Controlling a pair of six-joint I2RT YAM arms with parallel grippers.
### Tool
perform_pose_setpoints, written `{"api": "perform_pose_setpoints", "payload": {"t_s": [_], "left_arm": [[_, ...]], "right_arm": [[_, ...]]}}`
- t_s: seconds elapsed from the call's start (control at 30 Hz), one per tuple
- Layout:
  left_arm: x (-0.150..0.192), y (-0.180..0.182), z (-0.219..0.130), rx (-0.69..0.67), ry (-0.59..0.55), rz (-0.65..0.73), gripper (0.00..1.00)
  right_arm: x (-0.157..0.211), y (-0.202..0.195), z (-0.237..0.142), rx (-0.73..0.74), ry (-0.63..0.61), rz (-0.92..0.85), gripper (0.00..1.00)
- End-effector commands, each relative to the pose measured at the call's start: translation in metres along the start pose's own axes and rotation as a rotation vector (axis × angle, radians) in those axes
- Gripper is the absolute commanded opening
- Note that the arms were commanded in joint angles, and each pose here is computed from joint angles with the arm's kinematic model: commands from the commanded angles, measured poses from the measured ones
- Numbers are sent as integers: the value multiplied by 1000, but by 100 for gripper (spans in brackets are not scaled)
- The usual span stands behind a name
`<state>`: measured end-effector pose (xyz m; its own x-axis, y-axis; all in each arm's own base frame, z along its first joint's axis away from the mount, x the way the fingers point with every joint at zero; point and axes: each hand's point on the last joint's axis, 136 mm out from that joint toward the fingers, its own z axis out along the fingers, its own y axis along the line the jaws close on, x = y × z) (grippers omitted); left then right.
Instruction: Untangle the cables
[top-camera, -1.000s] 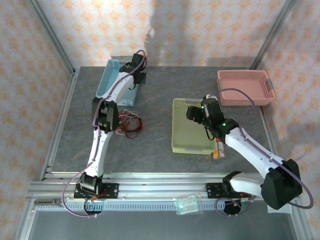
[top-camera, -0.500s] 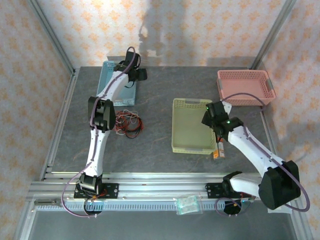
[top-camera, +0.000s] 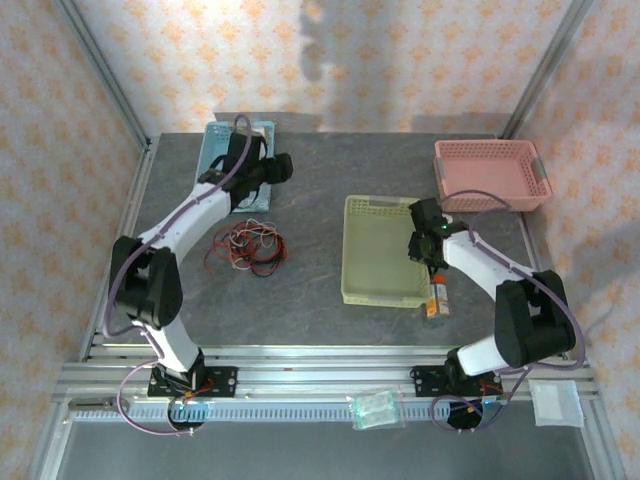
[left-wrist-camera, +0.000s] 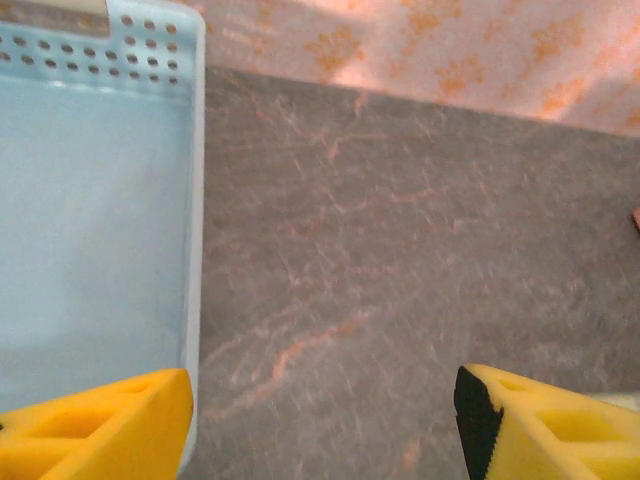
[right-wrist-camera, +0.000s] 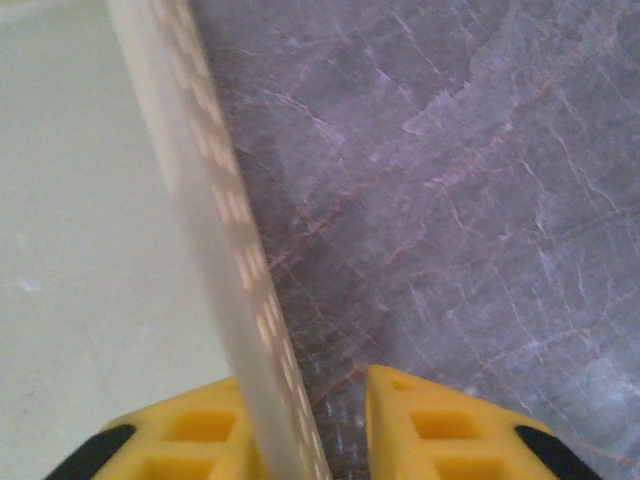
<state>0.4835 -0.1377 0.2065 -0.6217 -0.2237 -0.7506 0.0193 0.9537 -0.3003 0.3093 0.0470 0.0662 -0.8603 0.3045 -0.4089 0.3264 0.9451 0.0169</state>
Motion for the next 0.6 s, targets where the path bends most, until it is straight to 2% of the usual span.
{"api": "perform_pose_setpoints", "payload": {"t_s": [0.0,0.17,0.3,0.57], "left_arm": [[25,13,-2,-58,-9,27,72],[55,9,-14,24,-14,-17,71],[64,12,-15,37,-17,-41,71],[58,21,-25,86,-53,-105,73]], "right_arm": [[-19,5,-9,-5,-48,-24,17],[-30,18,-8,-49,-62,-41,4],[-57,41,-8,-94,-88,-38,4],[-134,103,3,-180,-157,-42,2]]}}
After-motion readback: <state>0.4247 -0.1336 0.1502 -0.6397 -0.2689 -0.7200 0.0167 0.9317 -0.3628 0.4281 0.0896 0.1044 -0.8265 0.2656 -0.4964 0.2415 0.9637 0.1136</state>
